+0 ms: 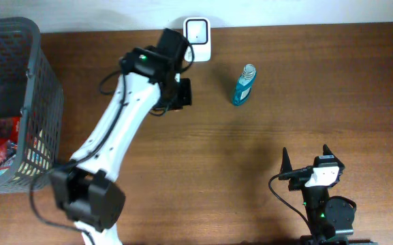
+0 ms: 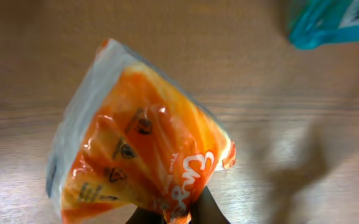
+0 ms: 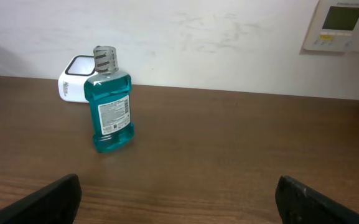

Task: Scan the item barcode
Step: 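Carry the orange tissue pack to the scanner with the left gripper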

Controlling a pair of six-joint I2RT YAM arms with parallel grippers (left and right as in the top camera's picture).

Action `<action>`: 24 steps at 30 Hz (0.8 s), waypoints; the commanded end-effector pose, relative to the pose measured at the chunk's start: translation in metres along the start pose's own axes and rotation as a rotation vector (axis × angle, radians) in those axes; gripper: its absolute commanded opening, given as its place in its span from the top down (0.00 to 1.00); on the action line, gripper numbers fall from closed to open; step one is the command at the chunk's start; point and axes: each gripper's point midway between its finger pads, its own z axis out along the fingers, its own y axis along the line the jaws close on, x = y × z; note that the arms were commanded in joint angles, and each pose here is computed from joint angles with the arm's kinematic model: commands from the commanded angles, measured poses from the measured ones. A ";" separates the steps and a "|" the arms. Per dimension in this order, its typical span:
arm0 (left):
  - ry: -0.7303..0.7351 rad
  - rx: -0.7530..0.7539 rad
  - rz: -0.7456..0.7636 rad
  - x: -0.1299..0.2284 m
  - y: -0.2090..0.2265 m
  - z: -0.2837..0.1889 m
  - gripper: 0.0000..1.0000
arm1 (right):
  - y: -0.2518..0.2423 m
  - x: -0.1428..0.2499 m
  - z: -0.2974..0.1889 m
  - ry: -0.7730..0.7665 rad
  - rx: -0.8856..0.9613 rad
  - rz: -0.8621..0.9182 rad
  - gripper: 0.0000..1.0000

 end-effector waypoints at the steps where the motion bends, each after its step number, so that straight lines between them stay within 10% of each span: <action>1: 0.090 -0.031 0.051 0.009 -0.008 0.041 0.99 | 0.001 0.004 0.000 0.006 -0.001 0.000 0.02; 8: 0.134 -0.042 0.100 0.015 -0.029 0.091 0.90 | 0.001 0.004 0.000 0.006 -0.001 0.000 0.02; 12: 0.126 -0.038 0.116 0.015 -0.037 0.099 0.38 | 0.001 0.004 0.000 0.006 -0.001 0.000 0.02; 15: 0.122 -0.036 0.116 0.014 -0.037 0.099 0.25 | 0.001 0.004 0.000 0.006 -0.001 0.000 0.02; 19: 0.121 -0.034 0.166 0.013 -0.037 0.097 0.29 | 0.001 0.004 0.000 0.006 -0.001 0.000 0.02; 24: 0.122 -0.115 0.116 0.005 -0.006 0.092 0.78 | 0.001 0.004 0.000 0.006 -0.001 0.000 0.02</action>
